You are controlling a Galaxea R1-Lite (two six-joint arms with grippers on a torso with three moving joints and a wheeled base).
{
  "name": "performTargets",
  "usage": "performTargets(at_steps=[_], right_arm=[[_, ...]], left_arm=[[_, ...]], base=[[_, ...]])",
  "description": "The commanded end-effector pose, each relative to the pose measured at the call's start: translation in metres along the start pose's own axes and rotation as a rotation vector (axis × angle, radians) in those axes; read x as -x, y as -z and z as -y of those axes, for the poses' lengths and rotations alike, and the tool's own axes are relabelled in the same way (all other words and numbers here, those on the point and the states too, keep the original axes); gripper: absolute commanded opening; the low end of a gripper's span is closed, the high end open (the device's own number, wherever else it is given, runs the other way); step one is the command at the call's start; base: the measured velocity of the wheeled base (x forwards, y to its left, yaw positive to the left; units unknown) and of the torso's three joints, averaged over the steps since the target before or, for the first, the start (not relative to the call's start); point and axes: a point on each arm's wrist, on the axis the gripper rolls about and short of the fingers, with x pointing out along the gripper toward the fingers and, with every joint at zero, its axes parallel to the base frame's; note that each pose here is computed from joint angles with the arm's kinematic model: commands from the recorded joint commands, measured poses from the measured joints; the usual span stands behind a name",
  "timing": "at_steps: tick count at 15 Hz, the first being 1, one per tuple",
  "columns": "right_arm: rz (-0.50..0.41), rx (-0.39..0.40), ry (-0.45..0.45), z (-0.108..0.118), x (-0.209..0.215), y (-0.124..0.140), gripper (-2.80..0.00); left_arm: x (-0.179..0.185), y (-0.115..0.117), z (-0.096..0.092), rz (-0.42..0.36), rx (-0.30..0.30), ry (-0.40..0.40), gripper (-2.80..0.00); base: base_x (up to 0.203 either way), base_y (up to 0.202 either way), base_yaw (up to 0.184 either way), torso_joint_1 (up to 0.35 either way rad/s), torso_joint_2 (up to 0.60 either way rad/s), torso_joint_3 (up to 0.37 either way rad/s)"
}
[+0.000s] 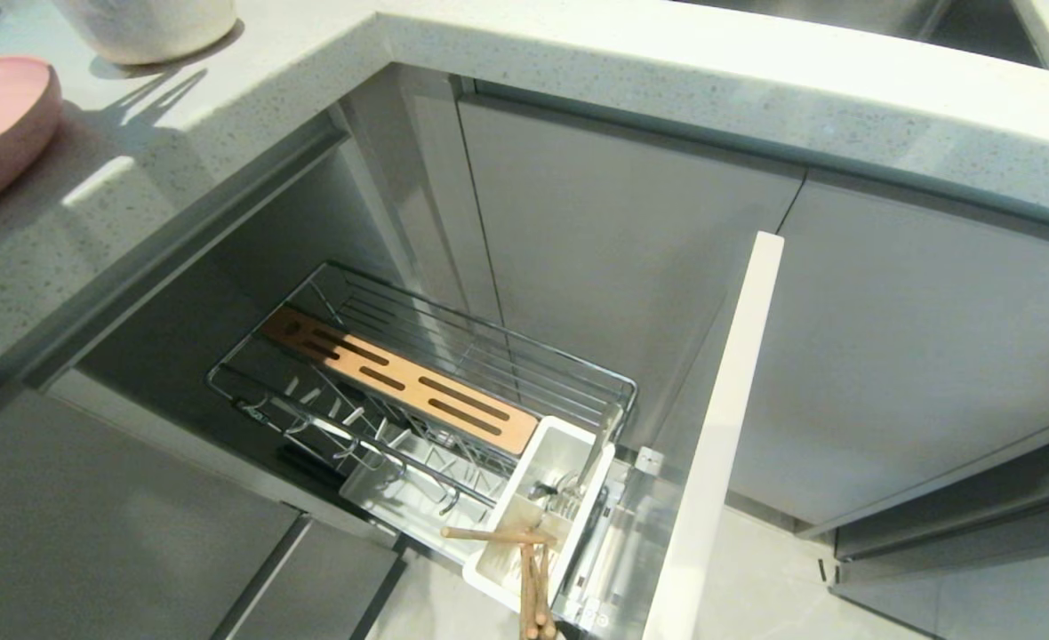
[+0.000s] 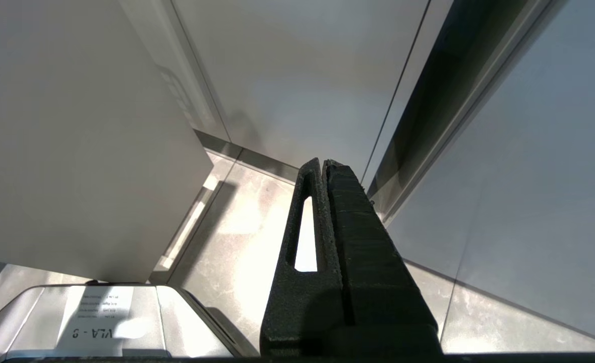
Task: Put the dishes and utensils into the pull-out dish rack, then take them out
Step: Pick up the bowl and place it in the cupboard
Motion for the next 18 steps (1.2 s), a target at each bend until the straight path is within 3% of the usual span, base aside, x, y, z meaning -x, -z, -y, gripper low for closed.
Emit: performTargets(at_steps=[1, 3, 6, 9, 18], right_arm=[[-0.002, 0.0, 0.0, 0.0, 0.0, 0.0, -2.8], [-0.002, 0.0, 0.0, 0.0, 0.0, 0.0, -2.8], [-0.002, 0.0, 0.0, 0.0, 0.0, 0.0, -2.8], [-0.002, 0.0, 0.0, 0.0, 0.0, 0.0, -2.8], [-0.002, 0.0, 0.0, 0.0, 0.0, 0.0, -2.8]], left_arm=[[-0.011, 0.006, 0.003, -0.027, -0.007, 0.001, 0.0], [-0.014, 0.008, 0.003, -0.033, -0.012, -0.001, 0.0], [-0.019, 0.011, 0.004, -0.053, -0.087, -0.027, 0.0], [-0.026, 0.017, 0.005, -0.085, -0.119, -0.057, 0.0], [-0.036, 0.024, 0.008, -0.117, -0.129, -0.054, 0.0]], base=[[0.0, 0.0, 0.0, 0.0, 0.0, 0.0], [0.0, 0.0, 0.0, 0.0, 0.0, 0.0], [0.0, 0.0, 0.0, 0.0, 0.0, 0.0], [0.0, 0.0, 0.0, 0.0, 0.0, 0.0], [0.0, 0.0, 0.0, 0.0, 0.0, 0.0]])
